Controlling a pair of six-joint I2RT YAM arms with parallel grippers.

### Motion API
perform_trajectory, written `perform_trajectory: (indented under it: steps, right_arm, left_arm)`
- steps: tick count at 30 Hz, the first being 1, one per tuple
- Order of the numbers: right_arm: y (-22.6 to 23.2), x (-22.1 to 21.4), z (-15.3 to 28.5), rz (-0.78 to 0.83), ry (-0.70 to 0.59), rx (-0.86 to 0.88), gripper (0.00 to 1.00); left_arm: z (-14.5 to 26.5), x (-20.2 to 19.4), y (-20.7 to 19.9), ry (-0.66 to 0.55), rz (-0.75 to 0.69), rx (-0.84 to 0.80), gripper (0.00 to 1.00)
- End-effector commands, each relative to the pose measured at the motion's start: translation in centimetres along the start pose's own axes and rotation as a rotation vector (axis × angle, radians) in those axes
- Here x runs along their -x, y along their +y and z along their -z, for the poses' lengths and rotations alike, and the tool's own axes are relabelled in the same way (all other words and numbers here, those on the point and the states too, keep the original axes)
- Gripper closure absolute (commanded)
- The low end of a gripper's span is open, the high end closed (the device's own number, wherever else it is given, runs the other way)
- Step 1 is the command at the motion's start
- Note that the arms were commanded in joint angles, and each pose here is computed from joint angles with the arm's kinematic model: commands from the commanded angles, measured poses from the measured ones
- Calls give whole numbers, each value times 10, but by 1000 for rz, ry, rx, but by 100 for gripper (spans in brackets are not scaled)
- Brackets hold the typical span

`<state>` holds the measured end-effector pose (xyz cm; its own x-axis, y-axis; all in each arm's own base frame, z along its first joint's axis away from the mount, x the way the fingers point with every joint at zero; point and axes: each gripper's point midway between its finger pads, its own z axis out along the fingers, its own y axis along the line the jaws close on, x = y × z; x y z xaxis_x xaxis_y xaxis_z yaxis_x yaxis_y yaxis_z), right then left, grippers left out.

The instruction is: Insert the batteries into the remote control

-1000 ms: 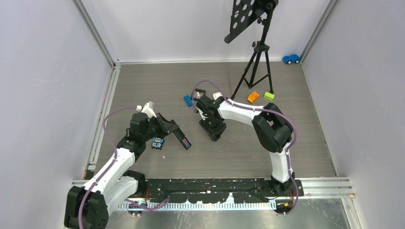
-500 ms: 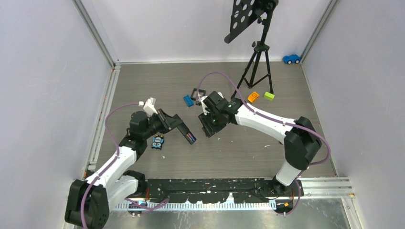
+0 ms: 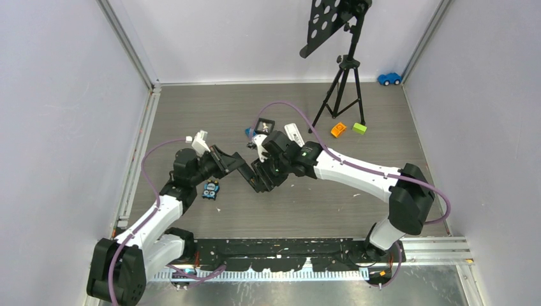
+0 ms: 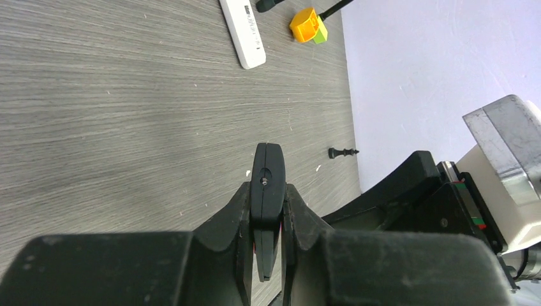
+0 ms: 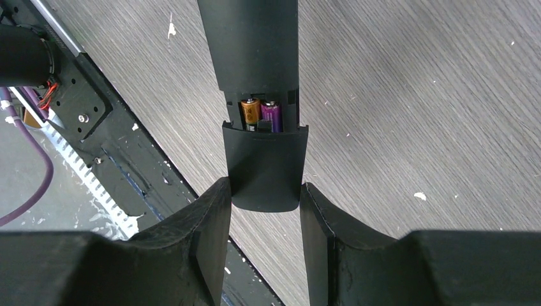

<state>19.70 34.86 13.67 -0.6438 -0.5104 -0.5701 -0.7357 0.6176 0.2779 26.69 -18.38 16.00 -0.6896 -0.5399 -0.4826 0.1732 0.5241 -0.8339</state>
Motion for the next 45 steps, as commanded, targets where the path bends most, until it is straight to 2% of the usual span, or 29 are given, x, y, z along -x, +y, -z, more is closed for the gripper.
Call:
perform_trajectory:
  steps: [1, 17, 22, 34, 45]
  right_arm:
    - [11, 23, -1, 18, -60, 23, 66]
    - [21, 14, -16, 51, -5, 50, 66]
    - [21, 8, -20, 73, 16, 45, 65]
    - [23, -8, -23, 79, 104, 65, 61]
    - [24, 9, -38, 83, 93, 61, 60]
  left_arm:
    - [2, 10, -21, -15, -3, -63, 100]
    - [9, 11, -38, 6, 56, -85, 100]
    - [11, 10, -45, 42, 120, -83, 100]
    - [15, 10, -62, 72, 116, -135, 100]
    - [14, -4, -67, 165, 134, -190, 100]
